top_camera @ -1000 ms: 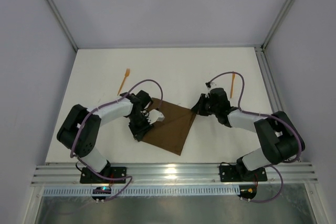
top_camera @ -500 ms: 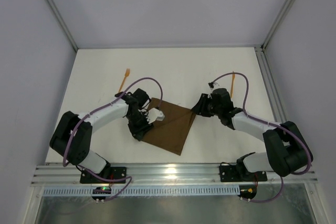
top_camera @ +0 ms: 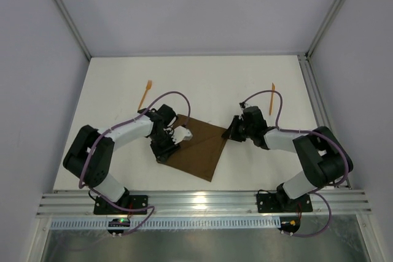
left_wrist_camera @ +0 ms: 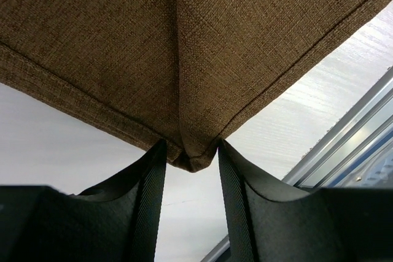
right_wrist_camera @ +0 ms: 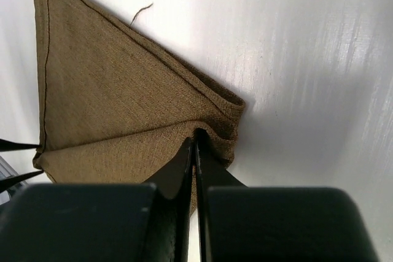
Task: Fold the napkin into a case and place the utensils inside
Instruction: Smooth out the upper triangle-folded napkin at the center of the board.
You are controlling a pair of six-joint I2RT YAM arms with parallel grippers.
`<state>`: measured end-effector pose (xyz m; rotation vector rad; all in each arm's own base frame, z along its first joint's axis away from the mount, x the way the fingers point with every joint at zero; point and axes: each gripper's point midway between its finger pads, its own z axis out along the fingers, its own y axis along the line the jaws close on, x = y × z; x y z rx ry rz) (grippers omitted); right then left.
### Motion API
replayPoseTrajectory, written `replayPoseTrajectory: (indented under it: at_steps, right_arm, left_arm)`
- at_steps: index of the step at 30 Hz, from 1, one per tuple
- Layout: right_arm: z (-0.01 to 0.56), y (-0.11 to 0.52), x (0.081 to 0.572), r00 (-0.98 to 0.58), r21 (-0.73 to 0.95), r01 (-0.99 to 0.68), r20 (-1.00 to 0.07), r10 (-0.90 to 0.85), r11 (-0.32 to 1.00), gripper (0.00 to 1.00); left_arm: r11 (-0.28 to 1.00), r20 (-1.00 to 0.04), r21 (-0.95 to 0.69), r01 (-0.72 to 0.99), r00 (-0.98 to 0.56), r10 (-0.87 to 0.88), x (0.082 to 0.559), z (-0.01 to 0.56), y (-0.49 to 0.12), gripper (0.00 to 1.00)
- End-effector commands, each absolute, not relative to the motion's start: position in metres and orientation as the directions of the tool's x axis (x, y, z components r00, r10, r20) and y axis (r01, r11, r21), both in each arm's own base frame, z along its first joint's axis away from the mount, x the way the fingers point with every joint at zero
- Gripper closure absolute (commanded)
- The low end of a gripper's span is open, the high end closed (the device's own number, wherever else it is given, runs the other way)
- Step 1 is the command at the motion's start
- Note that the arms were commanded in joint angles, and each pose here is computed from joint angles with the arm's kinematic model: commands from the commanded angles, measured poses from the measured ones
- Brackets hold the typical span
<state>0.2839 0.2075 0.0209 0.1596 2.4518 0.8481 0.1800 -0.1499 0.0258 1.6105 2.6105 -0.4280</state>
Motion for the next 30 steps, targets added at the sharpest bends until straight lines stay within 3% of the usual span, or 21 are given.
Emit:
replayPoseTrajectory:
  at_steps: [1, 6, 9, 14, 18, 30]
  right_arm:
    - [0.034, 0.207, 0.290, -0.814, 0.614, -0.070, -0.490, 0.310, 0.786, 0.97]
    - [0.043, 0.204, 0.287, -0.809, 0.610, -0.079, -0.502, 0.307, 0.789, 0.97]
    - [0.051, 0.206, 0.285, -0.812, 0.620, -0.081, -0.496, 0.309, 0.781, 0.97]
    - [0.052, 0.199, 0.278, -0.818, 0.591, -0.068, -0.494, 0.295, 0.803, 0.97]
    - [0.038, 0.196, 0.272, -0.834, 0.579, -0.042, -0.469, 0.291, 0.814, 0.97]
    - [0.021, 0.195, 0.282, -0.843, 0.548, -0.025, -0.461, 0.277, 0.836, 0.97]
  left_arm:
    - [0.427, -0.192, -0.197, 0.883, -0.462, 0.866, 0.181, 0.021, -0.149, 0.65]
    - [0.423, -0.184, -0.208, 0.882, -0.460, 0.869, 0.178, 0.018, -0.147, 0.91]
    - [0.419, -0.193, -0.211, 0.883, -0.458, 0.868, 0.177, 0.020, -0.149, 0.93]
    - [0.401, -0.209, -0.230, 0.887, -0.448, 0.870, 0.172, 0.024, -0.150, 0.83]
    - [0.384, -0.215, -0.252, 0.888, -0.439, 0.872, 0.167, 0.026, -0.152, 0.65]
    - [0.321, -0.325, -0.266, 0.909, -0.398, 0.858, 0.163, 0.064, -0.161, 0.54]
